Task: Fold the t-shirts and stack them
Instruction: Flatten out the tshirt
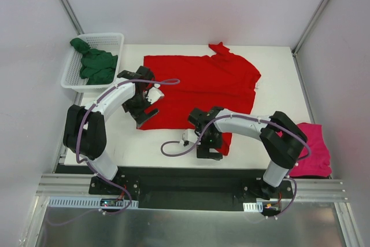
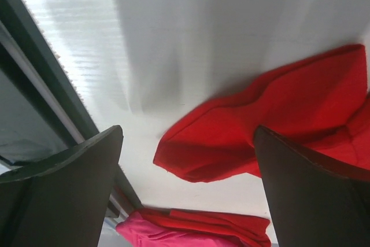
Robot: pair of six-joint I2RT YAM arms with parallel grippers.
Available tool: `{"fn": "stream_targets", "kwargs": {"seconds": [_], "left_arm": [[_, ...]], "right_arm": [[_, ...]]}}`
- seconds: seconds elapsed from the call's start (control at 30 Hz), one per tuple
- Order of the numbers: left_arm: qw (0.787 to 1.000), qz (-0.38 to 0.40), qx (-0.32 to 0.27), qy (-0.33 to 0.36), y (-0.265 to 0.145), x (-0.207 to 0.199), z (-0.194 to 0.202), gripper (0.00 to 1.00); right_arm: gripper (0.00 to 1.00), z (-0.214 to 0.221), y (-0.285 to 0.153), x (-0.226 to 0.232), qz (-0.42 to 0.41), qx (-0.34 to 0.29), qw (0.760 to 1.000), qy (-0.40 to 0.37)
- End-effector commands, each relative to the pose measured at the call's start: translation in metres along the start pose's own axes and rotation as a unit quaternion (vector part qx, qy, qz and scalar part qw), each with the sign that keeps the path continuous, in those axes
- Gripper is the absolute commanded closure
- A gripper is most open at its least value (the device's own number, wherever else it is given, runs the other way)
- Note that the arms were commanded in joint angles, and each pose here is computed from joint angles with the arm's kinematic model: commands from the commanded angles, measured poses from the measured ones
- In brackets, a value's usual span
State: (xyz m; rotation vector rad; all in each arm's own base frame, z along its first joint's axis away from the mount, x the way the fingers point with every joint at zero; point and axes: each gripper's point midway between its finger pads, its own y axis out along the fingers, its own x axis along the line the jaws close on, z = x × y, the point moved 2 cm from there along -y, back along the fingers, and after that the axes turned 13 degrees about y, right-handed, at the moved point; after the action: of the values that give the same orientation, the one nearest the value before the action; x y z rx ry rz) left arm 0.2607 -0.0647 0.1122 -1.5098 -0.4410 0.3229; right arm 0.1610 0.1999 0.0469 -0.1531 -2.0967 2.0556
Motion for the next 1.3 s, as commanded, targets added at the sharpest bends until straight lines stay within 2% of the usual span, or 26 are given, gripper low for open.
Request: {"fn": "stream_targets", "kwargs": {"seconds": [0.0,0.2,0.43,0.8,0.9,1.07,1.2,1.27], "left_arm": [[1.0,-0.006,-0.006,0.004,-0.009,0.001,-0.003,0.01],[1.0,-0.003,-0.01,0.004,-0.01,0.001,-0.005,0.01],[1.0,-0.001,-0.014,0.001,-0.008,0.001,-0.007,0.01],[1.0,-0.002,-0.017,0.006,-0.009,0.004,-0.011,0.01],[1.0,-0.005,-0.019,0.007,-0.011,0.006,-0.013,0.01],[1.0,-0.004,-0.021,0.008,-0.012,0.005,-0.013,0.01],[1.0,-0.004,-0.021,0.008,-0.011,0.005,-0.013,0.02],[1.0,-0.004,-0.02,0.008,-0.012,0.005,-0.012,0.02]], "right_arm": [[0.01,0.024,0.002,0.02,-0.036,0.045,0.998,0.006],[0.04,0.046,0.01,0.021,-0.032,0.087,0.996,0.002],[0.17,0.059,0.016,0.019,-0.019,0.111,0.994,-0.004],[0.14,0.098,0.004,0.009,0.018,0.206,0.978,-0.03],[0.13,0.104,-0.012,0.005,0.046,0.204,0.978,-0.03],[0.1,0.084,-0.06,0.0,0.084,0.102,0.991,0.023],[0.09,0.105,-0.059,-0.018,0.145,0.147,0.978,0.005],[0.09,0.108,-0.062,-0.024,0.161,0.133,0.978,0.004]]}}
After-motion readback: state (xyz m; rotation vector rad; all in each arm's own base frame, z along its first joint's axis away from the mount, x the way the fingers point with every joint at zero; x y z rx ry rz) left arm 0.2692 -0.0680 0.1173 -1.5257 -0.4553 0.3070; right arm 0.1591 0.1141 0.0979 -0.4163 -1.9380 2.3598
